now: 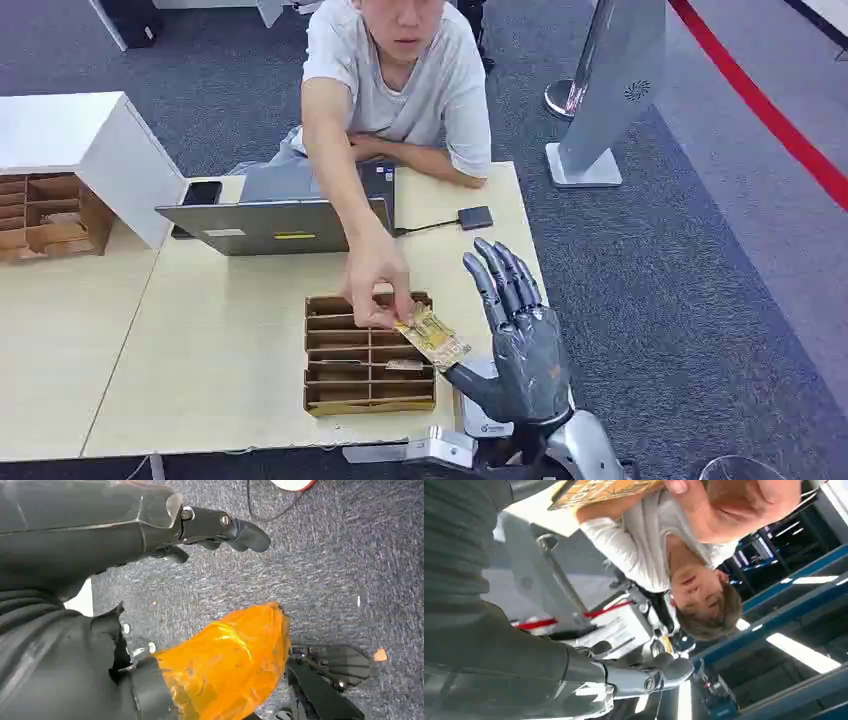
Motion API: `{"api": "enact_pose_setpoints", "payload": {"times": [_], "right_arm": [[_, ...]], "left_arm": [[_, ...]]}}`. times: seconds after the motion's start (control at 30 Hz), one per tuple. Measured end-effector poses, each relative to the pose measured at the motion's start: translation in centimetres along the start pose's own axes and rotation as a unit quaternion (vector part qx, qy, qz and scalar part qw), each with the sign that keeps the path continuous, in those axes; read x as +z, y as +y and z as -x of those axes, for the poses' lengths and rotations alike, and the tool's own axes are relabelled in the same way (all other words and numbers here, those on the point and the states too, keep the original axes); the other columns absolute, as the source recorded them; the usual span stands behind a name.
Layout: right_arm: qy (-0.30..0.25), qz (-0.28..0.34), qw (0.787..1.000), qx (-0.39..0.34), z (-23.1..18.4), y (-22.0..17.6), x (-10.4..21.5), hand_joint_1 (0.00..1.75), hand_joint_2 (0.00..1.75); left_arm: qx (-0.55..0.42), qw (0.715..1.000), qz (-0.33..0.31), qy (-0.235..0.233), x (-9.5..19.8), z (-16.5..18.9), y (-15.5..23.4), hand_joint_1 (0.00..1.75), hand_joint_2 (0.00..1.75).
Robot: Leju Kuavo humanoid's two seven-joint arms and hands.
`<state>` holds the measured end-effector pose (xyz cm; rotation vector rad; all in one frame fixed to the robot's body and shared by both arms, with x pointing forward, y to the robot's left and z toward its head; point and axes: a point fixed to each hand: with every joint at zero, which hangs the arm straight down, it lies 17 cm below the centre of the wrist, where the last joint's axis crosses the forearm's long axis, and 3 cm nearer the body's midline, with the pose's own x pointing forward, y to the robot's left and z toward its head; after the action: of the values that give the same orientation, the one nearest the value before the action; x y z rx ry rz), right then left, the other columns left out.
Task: Pass the card to the sensor for recognition and then transmit it.
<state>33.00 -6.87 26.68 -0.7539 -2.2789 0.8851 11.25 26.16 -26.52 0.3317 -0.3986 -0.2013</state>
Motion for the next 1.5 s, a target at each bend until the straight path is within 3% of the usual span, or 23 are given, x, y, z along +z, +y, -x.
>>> {"api": "enact_pose_setpoints", "payload": {"times": [0.4, 0.43, 0.47, 1.5], "right_arm": [[0.003, 0.000, 0.999, 0.048, 0.1, 0.8, -0.6, 0.00, 1.75], [0.003, 0.000, 0.999, 0.048, 0.1, 0.8, -0.6, 0.17, 1.75], [0.003, 0.001, 0.999, 0.048, 0.0, 0.8, -0.7, 1.73, 1.75], [0.007, -0.017, 1.000, 0.014, 0.1, 1.5, -0.9, 1.75, 1.75]], "left_arm": [[-0.006, 1.000, 0.009, 0.002, 0.0, 0.0, -0.4, 0.00, 0.00], [-0.006, 1.000, 0.010, 0.002, 0.0, 0.0, -0.4, 0.00, 0.00], [-0.006, 1.000, 0.011, 0.002, 0.1, 0.0, -0.4, 0.00, 0.00], [-0.004, 1.000, 0.012, 0.002, 0.1, 0.0, -0.5, 0.00, 0.00]]}}
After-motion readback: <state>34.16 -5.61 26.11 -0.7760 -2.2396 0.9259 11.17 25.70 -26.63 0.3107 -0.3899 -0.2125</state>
